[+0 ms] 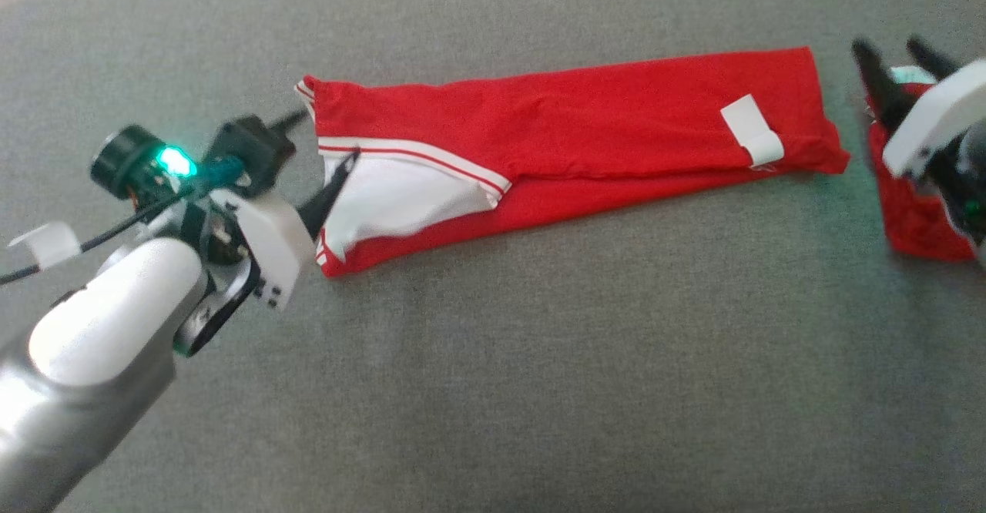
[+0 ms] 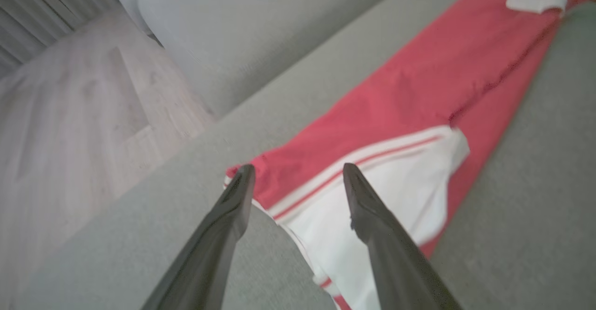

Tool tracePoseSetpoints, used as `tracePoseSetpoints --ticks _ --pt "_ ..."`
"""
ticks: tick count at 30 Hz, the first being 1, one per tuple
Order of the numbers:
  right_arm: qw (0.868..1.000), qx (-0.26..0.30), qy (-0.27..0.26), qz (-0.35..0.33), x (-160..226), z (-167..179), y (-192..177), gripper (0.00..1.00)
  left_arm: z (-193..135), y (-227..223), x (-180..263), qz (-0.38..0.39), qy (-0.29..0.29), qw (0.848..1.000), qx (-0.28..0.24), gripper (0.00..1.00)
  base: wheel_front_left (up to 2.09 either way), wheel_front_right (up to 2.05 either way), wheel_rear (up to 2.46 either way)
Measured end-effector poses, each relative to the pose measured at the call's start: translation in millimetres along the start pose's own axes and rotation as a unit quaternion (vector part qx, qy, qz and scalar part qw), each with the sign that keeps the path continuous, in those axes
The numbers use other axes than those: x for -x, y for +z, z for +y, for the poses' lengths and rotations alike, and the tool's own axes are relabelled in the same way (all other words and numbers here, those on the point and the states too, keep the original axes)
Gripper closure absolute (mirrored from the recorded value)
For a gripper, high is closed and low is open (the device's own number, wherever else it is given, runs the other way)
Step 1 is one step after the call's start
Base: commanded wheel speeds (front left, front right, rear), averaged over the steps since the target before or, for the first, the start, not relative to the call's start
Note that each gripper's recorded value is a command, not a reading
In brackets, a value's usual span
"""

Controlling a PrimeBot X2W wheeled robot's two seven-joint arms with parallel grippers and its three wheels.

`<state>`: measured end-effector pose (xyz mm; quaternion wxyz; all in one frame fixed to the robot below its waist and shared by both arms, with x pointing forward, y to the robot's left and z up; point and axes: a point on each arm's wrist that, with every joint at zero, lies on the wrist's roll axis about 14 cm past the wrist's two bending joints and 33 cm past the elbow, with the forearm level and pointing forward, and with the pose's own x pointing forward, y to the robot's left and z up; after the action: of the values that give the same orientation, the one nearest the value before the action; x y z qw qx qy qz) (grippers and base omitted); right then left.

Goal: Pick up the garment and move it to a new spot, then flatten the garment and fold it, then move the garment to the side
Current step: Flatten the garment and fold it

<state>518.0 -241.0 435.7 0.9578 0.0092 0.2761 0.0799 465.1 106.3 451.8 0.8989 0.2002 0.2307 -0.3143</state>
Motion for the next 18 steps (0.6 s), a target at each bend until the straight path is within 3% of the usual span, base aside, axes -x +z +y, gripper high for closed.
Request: tracePoseSetpoints --ticks 2,7,12,15,18 --pt "0.993 -0.062 0.012 -0.096 9 8 48 0.0 16 34 5 -0.074 0.052 0.996 0.025 0.0 0.0 0.0 0.0" --pt "0.968 -0.105 0.014 -0.229 36 10 98 0.0 43 80 29 -0.205 0.144 0.964 0.089 0.0 0.0 0.0 0.0" --pt "0.955 -0.123 0.028 -0.268 57 28 98 0.0 37 94 53 -0.288 0.183 0.926 0.162 0.0 0.0 0.0 0.0" --pt "0.947 -0.112 0.037 -0.299 72 42 102 0.0 30 81 61 -0.291 0.202 0.914 0.196 0.0 0.0 0.0 0.0" --pt "0.941 -0.106 0.034 -0.319 87 52 88 0.0 13 59 63 -0.273 0.208 0.912 0.223 0.0 0.0 0.0 0.0"
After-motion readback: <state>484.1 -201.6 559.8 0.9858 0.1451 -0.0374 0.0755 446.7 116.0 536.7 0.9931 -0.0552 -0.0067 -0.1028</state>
